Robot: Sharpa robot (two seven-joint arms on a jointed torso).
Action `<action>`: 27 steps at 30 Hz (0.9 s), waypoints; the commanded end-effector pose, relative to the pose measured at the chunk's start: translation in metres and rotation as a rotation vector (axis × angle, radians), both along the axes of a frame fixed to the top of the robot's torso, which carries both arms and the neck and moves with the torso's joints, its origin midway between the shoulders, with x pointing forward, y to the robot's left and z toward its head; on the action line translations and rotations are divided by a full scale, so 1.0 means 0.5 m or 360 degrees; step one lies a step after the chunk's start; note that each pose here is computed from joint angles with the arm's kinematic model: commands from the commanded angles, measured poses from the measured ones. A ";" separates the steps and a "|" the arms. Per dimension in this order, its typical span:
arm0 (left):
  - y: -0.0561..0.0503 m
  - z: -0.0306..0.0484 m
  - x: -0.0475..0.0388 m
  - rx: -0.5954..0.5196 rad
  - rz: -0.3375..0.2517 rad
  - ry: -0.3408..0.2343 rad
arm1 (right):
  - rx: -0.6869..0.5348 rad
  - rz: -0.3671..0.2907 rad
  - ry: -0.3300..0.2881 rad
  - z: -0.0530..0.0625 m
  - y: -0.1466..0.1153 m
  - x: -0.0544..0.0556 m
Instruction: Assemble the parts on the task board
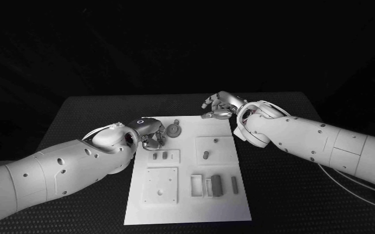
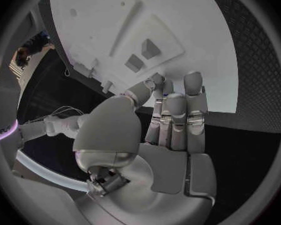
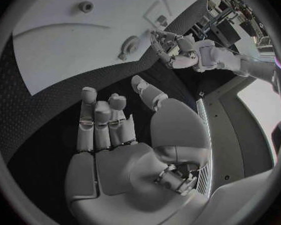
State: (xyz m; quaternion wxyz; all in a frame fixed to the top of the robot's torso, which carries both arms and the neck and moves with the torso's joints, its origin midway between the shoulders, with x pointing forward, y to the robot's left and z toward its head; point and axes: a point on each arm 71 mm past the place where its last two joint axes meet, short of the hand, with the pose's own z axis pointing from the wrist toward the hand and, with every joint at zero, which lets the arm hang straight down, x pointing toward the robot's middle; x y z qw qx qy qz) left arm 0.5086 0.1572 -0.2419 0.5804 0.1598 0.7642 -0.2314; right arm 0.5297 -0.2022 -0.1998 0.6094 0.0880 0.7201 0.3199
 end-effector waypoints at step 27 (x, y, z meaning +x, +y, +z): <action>0.010 -0.033 -0.007 0.0023 0.0001 0.0035 | -0.0003 0.0024 0.0008 -0.001 0.004 -0.001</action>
